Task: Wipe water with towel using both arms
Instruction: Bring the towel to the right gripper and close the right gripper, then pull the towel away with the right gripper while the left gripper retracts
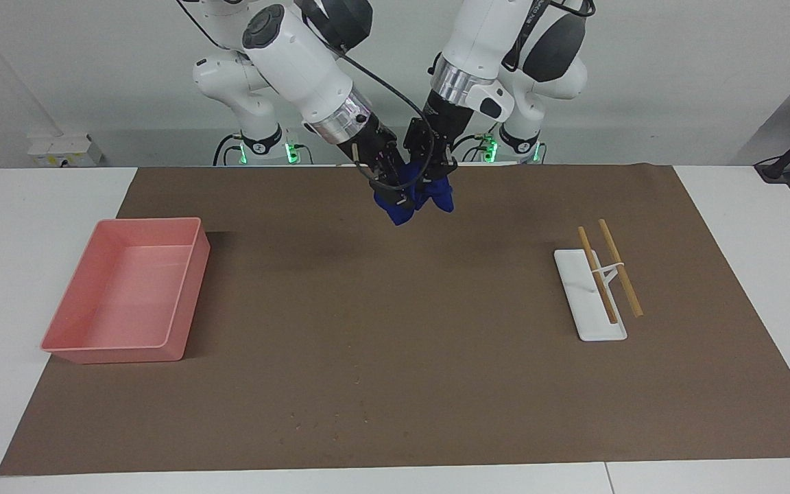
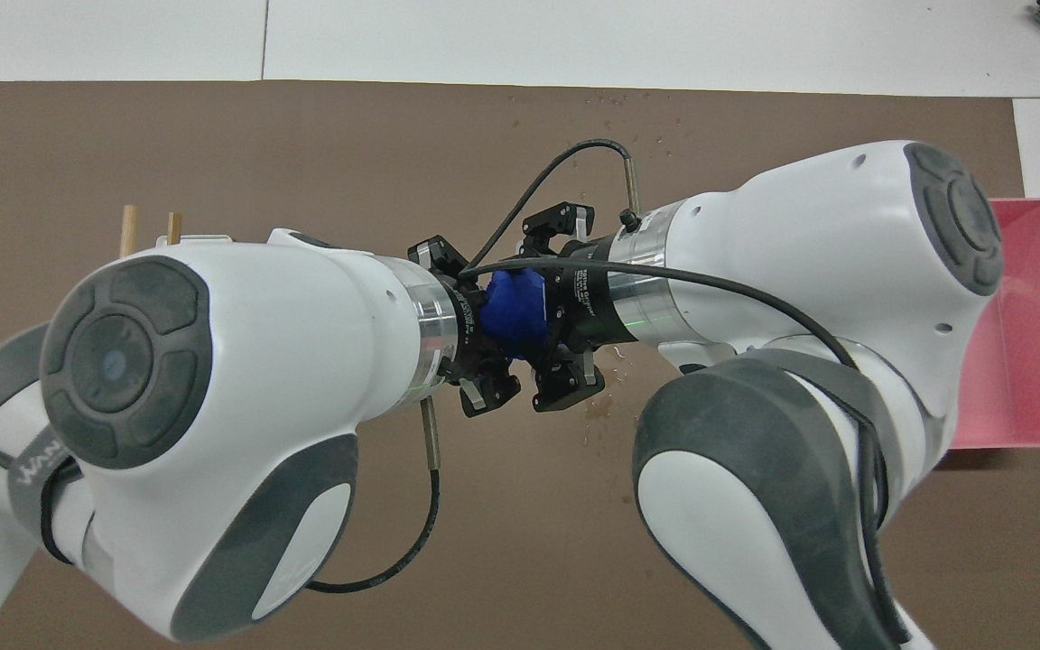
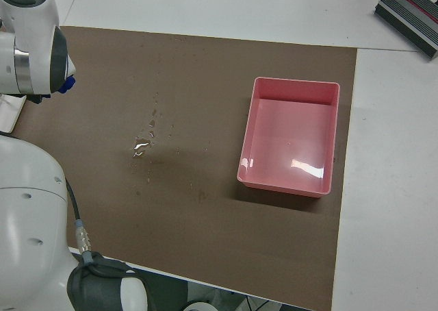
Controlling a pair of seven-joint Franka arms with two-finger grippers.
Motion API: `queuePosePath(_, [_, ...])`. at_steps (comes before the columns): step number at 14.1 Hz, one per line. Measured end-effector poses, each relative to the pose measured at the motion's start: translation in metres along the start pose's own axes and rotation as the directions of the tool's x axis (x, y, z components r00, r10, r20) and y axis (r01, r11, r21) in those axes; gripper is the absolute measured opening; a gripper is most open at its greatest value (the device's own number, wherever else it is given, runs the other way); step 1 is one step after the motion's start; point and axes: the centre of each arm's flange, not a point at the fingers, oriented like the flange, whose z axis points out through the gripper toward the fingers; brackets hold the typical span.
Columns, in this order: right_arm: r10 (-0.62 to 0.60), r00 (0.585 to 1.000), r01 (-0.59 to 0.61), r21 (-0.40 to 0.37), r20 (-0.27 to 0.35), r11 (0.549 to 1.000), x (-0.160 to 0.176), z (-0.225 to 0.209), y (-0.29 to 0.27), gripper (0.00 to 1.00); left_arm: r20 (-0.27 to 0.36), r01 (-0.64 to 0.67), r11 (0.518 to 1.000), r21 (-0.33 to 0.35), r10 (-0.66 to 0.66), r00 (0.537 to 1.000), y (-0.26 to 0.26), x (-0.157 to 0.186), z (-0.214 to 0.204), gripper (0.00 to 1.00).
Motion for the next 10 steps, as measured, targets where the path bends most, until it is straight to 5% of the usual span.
queuePosePath(4, [-0.033,0.999,0.033,0.007,0.0,0.999,0.002,-0.003,-0.0021,0.33,0.005,0.007,1.0,-0.006,-0.007,1.0,0.0028,0.0011,-0.0013,0.26])
queuePosePath(10, [-0.054,0.999,0.054,0.02,0.001,0.998,0.0048,-0.0088,-0.0058,0.15,0.011,-0.001,1.0,-0.009,0.001,1.0,-0.0008,-0.0031,-0.0033,0.25])
